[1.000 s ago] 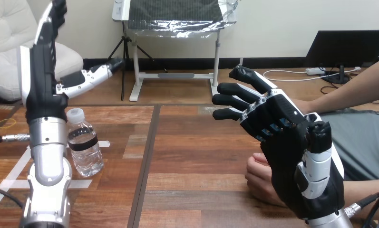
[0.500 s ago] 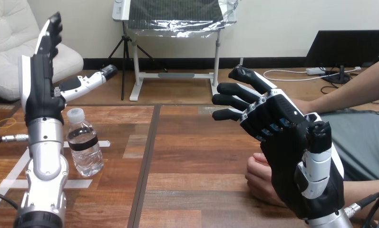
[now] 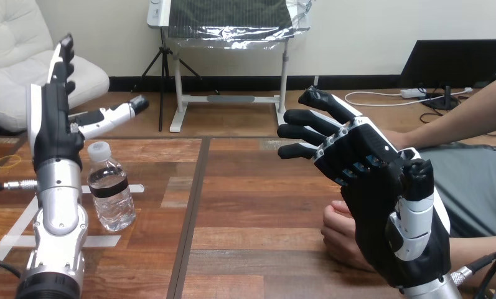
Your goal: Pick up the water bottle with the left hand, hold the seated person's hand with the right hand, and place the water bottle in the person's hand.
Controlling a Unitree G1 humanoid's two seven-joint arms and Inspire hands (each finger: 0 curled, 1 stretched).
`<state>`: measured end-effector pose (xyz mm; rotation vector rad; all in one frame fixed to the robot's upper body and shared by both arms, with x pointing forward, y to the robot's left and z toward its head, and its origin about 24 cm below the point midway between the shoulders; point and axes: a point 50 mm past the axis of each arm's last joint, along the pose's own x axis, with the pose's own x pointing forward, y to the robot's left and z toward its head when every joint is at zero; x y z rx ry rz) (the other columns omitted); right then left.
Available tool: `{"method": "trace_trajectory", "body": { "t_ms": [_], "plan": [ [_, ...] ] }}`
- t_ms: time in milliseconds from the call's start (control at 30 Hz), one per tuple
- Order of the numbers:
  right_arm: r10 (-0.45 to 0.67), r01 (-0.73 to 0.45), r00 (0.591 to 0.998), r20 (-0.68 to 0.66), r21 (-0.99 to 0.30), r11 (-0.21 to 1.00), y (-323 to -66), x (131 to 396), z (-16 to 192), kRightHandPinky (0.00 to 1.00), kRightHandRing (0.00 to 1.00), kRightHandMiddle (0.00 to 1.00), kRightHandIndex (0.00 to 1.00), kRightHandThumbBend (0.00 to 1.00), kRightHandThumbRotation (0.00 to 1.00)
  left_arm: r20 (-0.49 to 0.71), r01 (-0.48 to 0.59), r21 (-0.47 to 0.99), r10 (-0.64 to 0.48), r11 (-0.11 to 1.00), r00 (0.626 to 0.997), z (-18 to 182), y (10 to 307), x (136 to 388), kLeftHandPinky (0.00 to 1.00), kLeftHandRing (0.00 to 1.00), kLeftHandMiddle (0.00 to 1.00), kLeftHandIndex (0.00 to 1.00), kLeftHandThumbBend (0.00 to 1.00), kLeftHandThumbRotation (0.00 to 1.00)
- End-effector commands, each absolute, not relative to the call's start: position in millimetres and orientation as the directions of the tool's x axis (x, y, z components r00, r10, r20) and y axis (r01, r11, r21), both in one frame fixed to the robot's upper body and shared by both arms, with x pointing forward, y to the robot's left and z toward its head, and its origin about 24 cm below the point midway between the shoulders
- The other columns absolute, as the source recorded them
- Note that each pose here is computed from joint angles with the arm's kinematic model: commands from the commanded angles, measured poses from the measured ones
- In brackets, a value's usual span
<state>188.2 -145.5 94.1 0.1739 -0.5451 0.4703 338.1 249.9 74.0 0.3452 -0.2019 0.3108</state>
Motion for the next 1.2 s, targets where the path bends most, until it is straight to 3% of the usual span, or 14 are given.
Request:
{"method": "trace_trajectory", "body": {
  "t_ms": [0,1167],
  "plan": [
    [0.371,-0.467,0.720,0.586,0.014,0.884,-146.5,193.0,105.4,0.70,0.78,0.80,0.85,0.66,1.00,0.296,-0.338,0.303,0.249,0.891,0.922,99.5,251.6,352.5,0.93,0.96,0.95,0.96,0.92,0.11],
    [0.375,-0.471,0.721,0.583,0.015,0.882,-145.6,193.8,104.9,0.70,0.79,0.80,0.85,0.66,1.00,0.170,-0.312,0.355,0.268,0.881,0.948,66.0,259.5,341.3,0.90,0.95,0.96,0.97,0.91,0.15]
  ]
}}
